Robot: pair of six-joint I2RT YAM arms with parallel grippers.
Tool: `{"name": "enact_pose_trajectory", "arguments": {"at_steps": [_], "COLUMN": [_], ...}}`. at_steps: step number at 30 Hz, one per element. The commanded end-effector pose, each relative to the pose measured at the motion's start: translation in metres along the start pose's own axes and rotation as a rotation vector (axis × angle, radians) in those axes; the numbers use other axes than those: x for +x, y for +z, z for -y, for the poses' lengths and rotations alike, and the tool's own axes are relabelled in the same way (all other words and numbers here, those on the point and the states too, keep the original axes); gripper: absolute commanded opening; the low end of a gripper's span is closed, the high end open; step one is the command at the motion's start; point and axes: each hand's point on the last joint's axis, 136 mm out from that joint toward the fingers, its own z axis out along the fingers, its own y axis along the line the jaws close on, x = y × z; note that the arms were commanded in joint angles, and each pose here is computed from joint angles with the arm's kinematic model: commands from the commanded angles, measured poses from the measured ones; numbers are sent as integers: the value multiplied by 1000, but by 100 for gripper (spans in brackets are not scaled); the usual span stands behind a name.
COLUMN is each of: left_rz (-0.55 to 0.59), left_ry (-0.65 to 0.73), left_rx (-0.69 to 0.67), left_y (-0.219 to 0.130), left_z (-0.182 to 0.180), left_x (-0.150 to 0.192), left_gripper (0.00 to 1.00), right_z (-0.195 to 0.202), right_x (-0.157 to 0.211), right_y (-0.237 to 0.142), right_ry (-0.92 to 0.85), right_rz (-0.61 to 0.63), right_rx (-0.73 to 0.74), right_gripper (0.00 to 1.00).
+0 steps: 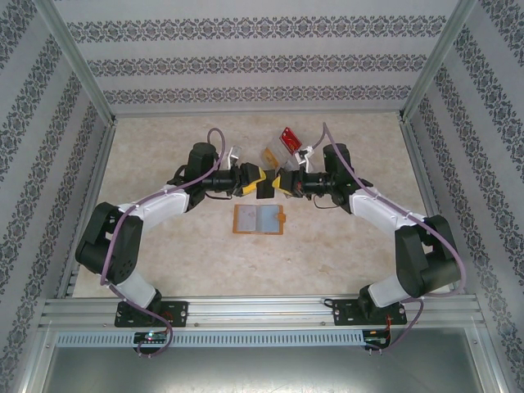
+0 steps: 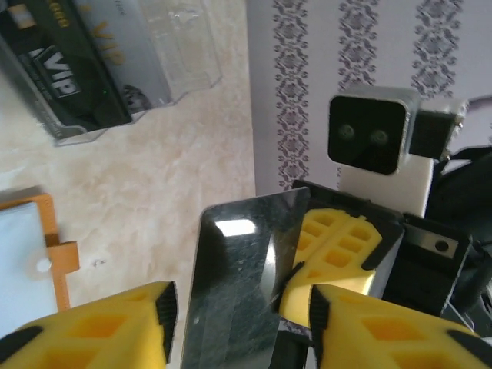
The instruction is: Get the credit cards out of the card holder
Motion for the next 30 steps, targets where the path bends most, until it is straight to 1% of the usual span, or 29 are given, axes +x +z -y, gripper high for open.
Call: {"name": "enact_pose_trajectory", "arguments": {"at_steps": [1,3,5,8,11,13,18,20,21,24,25,26,27,29,30], "left_rz": [-8,-13,-11,7,27,38,47,48,48,52,56,63,71,94,111], "left_ry": [40,35,29,17,16,18,12,4,-1,-18,-24,-30,-32,-47,-49], "left_rx": [98,108,114,147,181,179,177,171,167,132,110,83,54,-45,-92], "left_y": [-3,-3,-3,-4,-7,-9,-12,-11,-11,-12,-13,-16,-18,-27,-33], "left_z": [22,22,22,27,36,40,41,38,36,27,21,15,9,-14,-24], "left_x": [0,1,1,-1,-1,0,2,2,3,3,2,2,1,0,-1], "left_gripper": [40,32,18,3,3,2,2,3,4,14,21,32,40,53,57], "right_z": [-19,-21,-22,-23,-23,-23,-27,-27,-27,-21,-17,-13,-9,8,16], "right_x": [-11,-13,-14,-17,-20,-22,-26,-28,-28,-31,-31,-32,-32,-31,-34], "right_y": [-3,-3,-3,-2,0,1,8,10,11,11,11,11,10,8,4], "right_ry": [-22,-20,-15,0,5,9,17,16,15,8,3,-9,-24,-61,-85], "right_rz": [3,6,11,30,58,75,78,79,81,96,98,102,107,107,115], "right_rx": [-74,-82,-83,-94,-92,-97,-120,-119,-116,-85,-62,-31,0,122,186], "right_gripper": [0,0,0,1,14,19,22,18,16,3,0,0,0,0,0]}}
